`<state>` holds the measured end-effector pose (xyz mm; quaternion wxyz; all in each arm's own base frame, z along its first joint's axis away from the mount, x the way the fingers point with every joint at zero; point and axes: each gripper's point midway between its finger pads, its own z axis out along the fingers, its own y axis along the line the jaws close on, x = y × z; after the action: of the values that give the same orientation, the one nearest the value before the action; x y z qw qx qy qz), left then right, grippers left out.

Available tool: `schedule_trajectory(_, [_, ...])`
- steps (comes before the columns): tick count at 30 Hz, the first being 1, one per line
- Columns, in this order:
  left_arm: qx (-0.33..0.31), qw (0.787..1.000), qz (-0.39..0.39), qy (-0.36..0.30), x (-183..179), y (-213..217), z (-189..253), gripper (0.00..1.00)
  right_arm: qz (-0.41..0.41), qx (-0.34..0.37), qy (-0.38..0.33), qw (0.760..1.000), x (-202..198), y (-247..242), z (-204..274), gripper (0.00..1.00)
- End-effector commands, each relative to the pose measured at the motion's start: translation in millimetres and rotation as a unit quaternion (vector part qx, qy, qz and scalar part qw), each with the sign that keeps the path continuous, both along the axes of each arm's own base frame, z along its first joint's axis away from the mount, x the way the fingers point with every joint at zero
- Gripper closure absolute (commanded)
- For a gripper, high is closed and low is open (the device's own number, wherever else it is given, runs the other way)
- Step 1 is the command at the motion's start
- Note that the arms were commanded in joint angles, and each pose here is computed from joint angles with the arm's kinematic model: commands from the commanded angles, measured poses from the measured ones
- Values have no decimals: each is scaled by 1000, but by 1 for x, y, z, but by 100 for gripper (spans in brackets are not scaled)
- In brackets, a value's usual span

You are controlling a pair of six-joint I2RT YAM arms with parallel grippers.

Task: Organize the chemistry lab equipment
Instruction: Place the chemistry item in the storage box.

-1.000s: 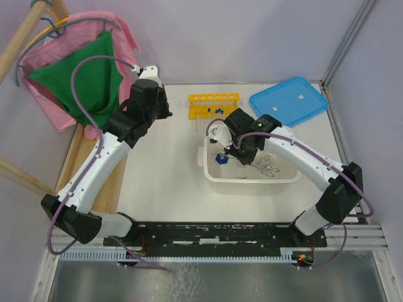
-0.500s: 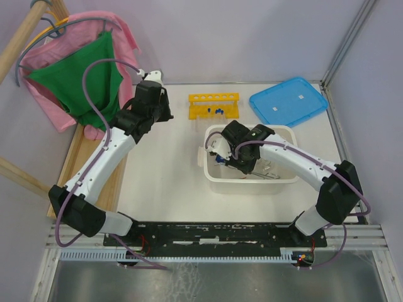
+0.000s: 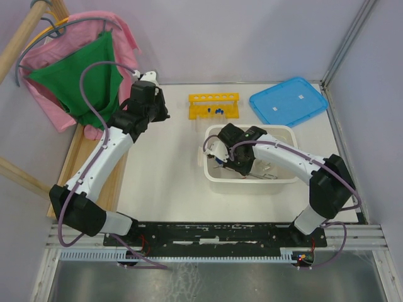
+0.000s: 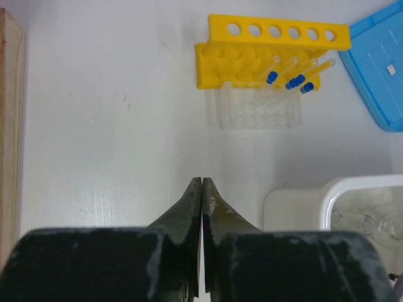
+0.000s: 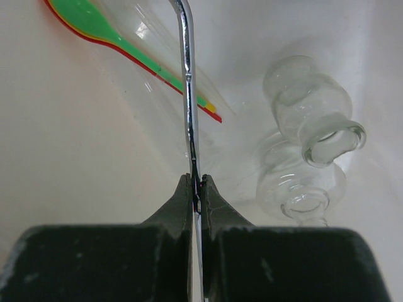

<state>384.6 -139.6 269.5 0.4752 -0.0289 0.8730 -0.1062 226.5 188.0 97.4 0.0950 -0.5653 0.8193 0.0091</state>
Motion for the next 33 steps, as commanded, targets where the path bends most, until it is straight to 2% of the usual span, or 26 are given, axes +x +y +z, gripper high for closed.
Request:
schedule_trajectory(1, [-15, 1000, -12, -23, 9, -2, 11, 96, -1, 2, -11, 1000, 9, 7, -2, 99])
schedule_trajectory(13, [-21, 1000, -12, -13, 13, 4, 4, 97, -6, -5, 7, 1000, 6, 8, -20, 99])
schedule_trajectory(33, [-46, 998, -30, 9, 18, -2, -8, 97, -21, -14, -19, 1000, 2, -18, -25, 99])
